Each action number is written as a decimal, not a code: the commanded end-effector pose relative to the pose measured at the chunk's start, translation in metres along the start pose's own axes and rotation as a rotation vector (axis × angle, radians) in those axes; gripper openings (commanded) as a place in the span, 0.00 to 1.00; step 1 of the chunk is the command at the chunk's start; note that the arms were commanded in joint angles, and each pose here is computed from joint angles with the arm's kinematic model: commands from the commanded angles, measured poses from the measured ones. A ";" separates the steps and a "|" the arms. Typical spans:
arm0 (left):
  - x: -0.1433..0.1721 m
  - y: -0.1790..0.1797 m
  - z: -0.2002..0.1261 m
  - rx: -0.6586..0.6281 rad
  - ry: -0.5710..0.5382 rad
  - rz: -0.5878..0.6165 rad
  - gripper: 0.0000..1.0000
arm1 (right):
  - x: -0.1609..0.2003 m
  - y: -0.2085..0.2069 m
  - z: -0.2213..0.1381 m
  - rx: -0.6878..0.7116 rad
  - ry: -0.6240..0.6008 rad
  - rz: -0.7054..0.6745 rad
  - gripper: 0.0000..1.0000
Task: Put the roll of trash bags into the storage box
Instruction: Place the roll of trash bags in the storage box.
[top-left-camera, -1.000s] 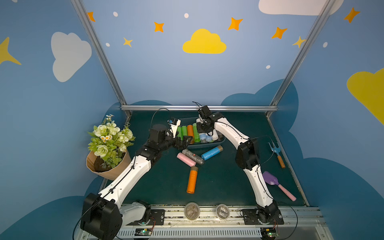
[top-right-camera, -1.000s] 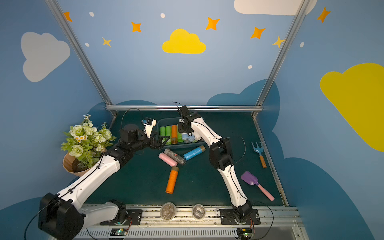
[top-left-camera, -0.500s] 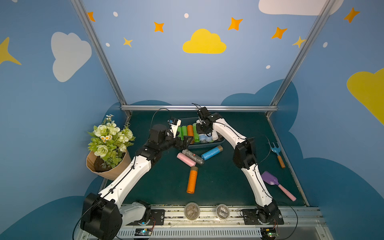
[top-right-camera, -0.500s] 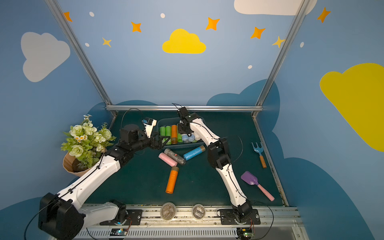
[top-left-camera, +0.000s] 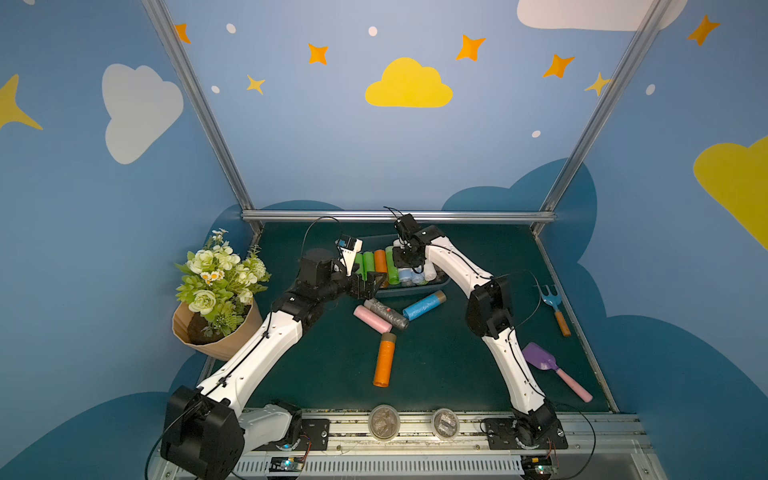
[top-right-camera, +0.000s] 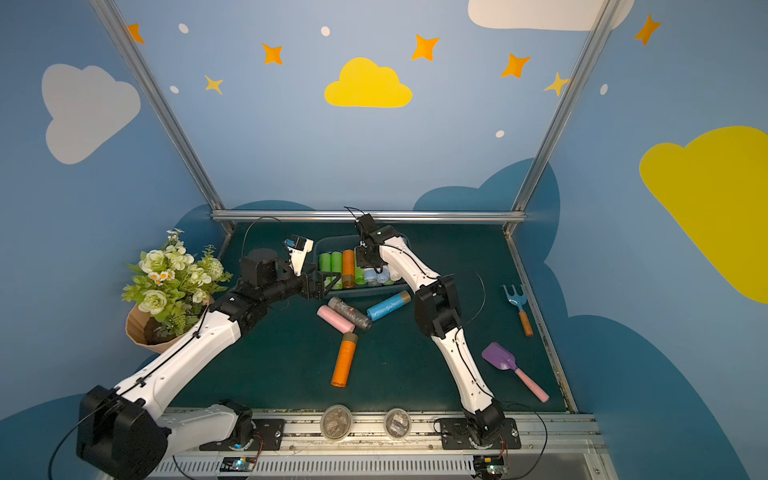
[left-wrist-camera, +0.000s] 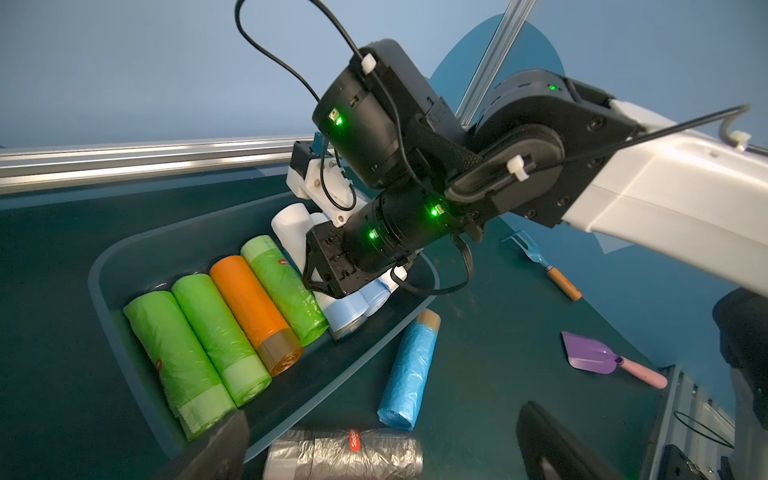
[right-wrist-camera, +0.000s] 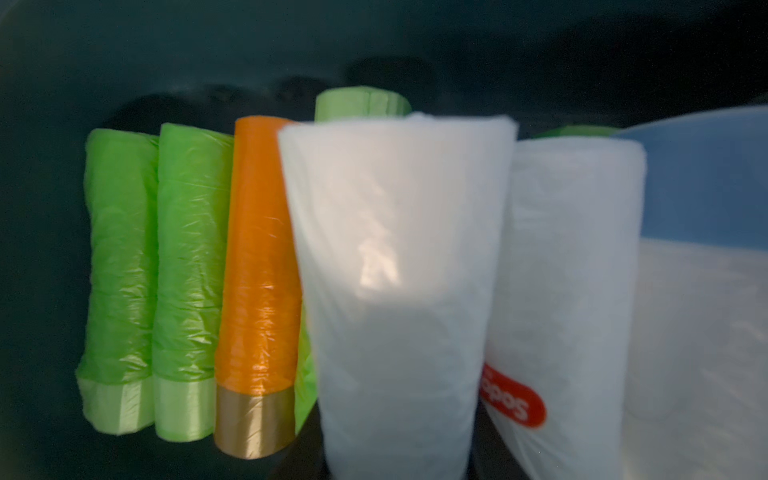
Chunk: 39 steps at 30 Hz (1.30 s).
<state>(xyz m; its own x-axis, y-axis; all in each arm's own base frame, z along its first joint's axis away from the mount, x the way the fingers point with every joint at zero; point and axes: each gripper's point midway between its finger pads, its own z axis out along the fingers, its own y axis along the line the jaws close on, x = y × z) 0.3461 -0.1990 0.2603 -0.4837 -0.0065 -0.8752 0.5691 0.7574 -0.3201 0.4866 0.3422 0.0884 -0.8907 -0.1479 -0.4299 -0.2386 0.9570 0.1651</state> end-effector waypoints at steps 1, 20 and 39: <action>-0.008 -0.002 0.000 0.009 -0.020 0.006 1.00 | -0.002 -0.006 0.001 0.024 -0.001 0.003 0.34; -0.012 0.004 -0.002 0.008 -0.032 -0.010 1.00 | -0.012 0.001 -0.007 -0.010 -0.036 -0.004 0.40; -0.015 0.018 -0.004 -0.008 -0.035 -0.047 1.00 | -0.019 -0.002 -0.032 0.023 -0.095 -0.040 0.43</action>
<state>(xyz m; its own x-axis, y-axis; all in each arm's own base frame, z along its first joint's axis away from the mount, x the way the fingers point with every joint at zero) 0.3588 -0.1805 0.2583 -0.5042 -0.0579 -0.8616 0.5236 0.7729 -0.3583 0.4878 0.3409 0.0892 -0.8748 -0.1702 -0.4535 -0.2605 0.9547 0.1441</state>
